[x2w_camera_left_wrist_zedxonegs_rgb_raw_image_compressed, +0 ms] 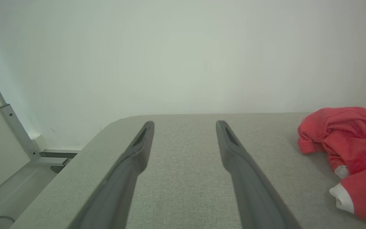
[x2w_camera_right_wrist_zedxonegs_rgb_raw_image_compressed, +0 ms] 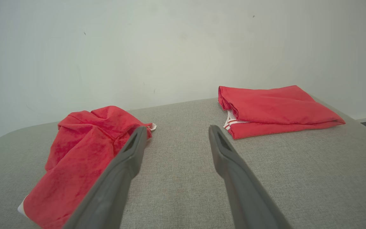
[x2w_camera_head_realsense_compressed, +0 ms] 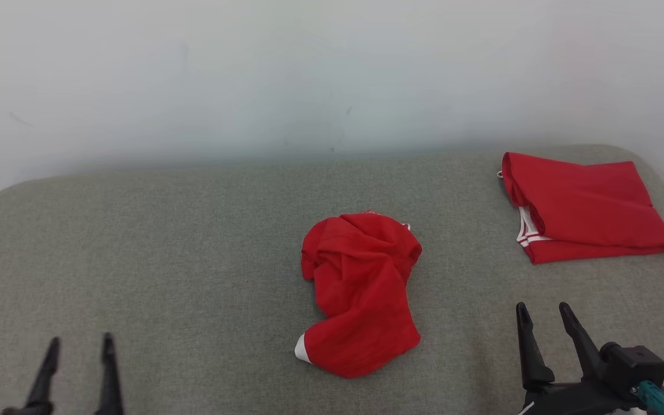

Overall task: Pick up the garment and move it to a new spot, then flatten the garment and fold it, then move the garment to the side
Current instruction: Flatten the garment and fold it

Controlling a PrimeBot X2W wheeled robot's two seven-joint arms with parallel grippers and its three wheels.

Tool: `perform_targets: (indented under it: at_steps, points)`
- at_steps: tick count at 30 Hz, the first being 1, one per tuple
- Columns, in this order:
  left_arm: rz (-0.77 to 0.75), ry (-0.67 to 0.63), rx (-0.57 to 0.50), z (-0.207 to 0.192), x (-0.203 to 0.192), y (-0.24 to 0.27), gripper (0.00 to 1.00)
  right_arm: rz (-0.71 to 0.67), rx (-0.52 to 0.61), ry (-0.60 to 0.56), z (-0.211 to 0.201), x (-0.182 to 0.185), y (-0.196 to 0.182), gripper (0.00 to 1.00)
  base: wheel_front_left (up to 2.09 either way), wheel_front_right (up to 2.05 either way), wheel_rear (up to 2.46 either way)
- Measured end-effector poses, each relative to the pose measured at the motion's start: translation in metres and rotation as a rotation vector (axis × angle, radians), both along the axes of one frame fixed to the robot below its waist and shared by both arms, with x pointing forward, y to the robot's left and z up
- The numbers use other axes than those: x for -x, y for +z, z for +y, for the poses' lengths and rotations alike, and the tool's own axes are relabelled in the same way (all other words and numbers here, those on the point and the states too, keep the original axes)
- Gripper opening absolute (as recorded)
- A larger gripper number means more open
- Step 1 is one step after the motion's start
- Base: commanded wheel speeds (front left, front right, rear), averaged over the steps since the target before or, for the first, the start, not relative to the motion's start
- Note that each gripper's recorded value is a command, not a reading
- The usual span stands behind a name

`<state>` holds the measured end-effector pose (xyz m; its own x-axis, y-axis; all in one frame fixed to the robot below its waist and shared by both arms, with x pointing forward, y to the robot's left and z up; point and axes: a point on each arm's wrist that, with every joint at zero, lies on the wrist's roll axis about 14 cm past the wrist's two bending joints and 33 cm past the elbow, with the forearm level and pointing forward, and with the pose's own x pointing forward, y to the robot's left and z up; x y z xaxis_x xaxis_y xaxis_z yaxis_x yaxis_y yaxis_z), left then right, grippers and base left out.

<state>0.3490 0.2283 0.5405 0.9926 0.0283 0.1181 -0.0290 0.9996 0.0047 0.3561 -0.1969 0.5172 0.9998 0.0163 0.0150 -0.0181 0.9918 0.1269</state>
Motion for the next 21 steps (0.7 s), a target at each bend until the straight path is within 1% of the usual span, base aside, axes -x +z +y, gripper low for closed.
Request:
perform_targets:
  at_steps: [5,9,10,11,15,21]
  points:
    - [0.012,-0.169,0.027,-0.052,-0.016,-0.002,1.0,0.003,-0.002,-0.002,0.0,0.0,-0.001,1.0,0.0,0.0,0.0]
    - [0.051,-0.306,0.051,-0.096,-0.028,-0.014,1.0,0.012,-0.005,-0.017,-0.005,0.001,-0.005,1.0,0.0,0.0,0.0]
    - [0.051,-0.306,0.051,-0.096,-0.028,-0.014,1.0,0.012,-0.005,-0.017,-0.005,0.001,-0.005,1.0,0.0,0.0,0.0]
    - [0.062,-0.338,0.056,-0.107,-0.03,-0.017,1.0,0.016,-0.006,-0.025,-0.007,0.002,-0.006,1.0,0.0,0.0,0.0]
    - [0.119,-0.456,0.082,-0.147,-0.039,-0.036,1.0,0.026,-0.005,-0.056,-0.018,0.003,-0.01,1.0,0.0,0.0,0.0]
    - [0.252,-0.586,0.085,-0.191,-0.042,-0.079,1.0,0.034,-0.009,-0.112,-0.035,0.004,-0.015,1.0,0.0,0.0,0.0]
